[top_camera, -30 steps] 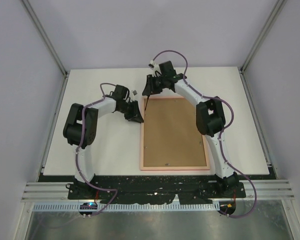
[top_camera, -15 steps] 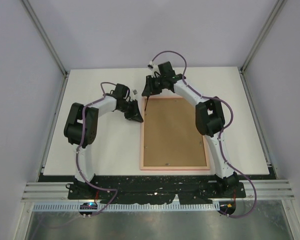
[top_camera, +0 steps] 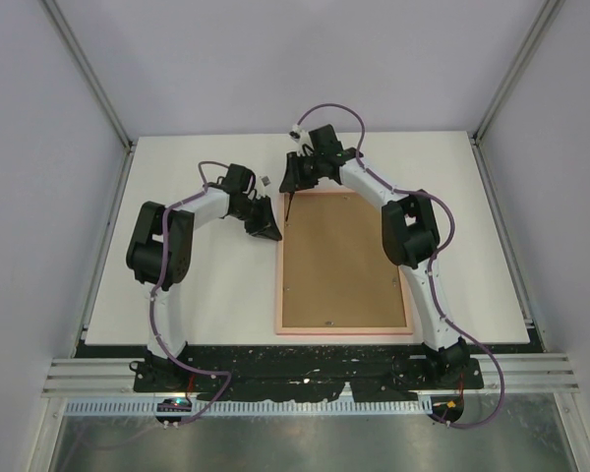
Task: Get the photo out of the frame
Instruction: Release the photo frame item from the photo frame.
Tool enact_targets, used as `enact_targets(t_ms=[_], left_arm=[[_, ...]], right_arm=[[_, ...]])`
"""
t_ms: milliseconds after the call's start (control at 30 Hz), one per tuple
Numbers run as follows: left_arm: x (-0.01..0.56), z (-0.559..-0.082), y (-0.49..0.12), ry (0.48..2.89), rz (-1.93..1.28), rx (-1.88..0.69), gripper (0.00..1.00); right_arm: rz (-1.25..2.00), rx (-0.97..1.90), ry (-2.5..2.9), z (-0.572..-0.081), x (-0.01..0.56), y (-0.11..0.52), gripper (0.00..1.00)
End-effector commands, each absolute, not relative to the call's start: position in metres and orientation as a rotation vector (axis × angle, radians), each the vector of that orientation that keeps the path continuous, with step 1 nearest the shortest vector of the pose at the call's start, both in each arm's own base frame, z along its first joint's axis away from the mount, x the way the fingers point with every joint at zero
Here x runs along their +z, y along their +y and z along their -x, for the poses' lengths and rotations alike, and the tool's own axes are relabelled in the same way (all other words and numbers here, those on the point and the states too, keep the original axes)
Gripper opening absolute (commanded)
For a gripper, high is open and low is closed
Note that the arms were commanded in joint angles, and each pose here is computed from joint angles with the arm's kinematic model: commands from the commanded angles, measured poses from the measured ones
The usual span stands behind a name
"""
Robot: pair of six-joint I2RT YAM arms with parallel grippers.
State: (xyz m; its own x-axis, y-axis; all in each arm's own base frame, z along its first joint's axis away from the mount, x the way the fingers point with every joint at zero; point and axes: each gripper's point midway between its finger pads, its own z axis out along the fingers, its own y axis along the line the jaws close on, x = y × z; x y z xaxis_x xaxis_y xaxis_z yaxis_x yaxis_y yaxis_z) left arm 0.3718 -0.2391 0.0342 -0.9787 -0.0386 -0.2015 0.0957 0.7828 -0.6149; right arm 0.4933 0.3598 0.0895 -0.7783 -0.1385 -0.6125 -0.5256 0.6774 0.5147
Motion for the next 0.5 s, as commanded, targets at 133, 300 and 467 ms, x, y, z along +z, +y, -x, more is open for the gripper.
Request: enact_targets(t_ms=[133, 300, 467], left_arm=[[0.027, -0.376, -0.236, 2.792, -0.04, -0.916, 0.14], [0.027, -0.376, -0.235, 2.794, -0.038, -0.912, 0.14], [0.027, -0.376, -0.235, 2.795, -0.04, -0.908, 0.14]], right_arm=[[0.57, 1.011, 2.287, -0.488, 0.111, 0.375, 0.08], [0.609, 1.022, 2.272, -0.479, 0.116, 0.375, 0.08], [0.625, 1.016, 2.275, -0.475, 0.115, 0.372, 0.08]])
